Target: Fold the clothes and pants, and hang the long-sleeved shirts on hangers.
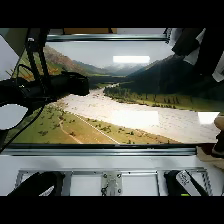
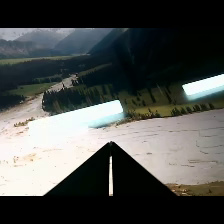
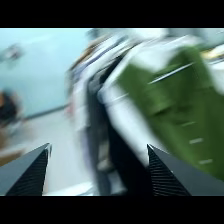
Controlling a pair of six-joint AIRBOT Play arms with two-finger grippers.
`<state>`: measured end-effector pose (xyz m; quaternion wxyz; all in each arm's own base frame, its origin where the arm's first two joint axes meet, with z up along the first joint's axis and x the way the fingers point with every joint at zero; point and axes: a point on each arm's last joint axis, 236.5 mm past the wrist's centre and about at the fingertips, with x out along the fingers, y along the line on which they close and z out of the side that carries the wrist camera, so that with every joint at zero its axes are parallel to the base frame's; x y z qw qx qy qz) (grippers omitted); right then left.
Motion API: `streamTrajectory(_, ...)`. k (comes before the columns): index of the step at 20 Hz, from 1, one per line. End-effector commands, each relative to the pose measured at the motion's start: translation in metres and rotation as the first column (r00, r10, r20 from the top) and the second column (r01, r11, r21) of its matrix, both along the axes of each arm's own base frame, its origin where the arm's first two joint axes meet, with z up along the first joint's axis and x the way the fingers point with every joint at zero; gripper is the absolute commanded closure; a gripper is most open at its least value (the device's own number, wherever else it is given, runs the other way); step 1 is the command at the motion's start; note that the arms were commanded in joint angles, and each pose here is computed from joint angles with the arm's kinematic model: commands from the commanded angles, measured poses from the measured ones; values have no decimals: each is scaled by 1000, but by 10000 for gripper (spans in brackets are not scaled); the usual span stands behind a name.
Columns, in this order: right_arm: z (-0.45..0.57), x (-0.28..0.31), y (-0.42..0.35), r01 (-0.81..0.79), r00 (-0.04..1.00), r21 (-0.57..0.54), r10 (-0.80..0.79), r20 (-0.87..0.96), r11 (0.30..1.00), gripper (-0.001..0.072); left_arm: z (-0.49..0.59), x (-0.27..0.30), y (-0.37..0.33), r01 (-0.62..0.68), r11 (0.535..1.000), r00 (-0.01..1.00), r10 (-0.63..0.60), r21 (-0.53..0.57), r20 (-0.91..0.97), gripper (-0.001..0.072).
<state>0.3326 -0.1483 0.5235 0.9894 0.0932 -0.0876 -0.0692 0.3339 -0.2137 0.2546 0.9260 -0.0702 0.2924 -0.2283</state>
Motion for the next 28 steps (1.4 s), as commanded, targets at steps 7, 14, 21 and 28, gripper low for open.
streamTrajectory(7,-209,44,357,-928,271,46,752,-601,371,91,-1,0,0,-1,1000,1000,1,2,-2,693)
streamTrajectory(14,-314,4,430,-952,-16,223,693,-721,209,127,-6,-2,2,-1,1000,1000,1,15,-22,693)
streamTrajectory(21,-321,2,432,-948,-37,244,692,-720,203,260,-5,-2,2,-1,1000,1000,1,14,-22,693)
streamTrajectory(28,-323,-1,431,-948,-52,253,686,-725,195,697,-5,-2,2,-1,1000,1000,1,12,-19,693)
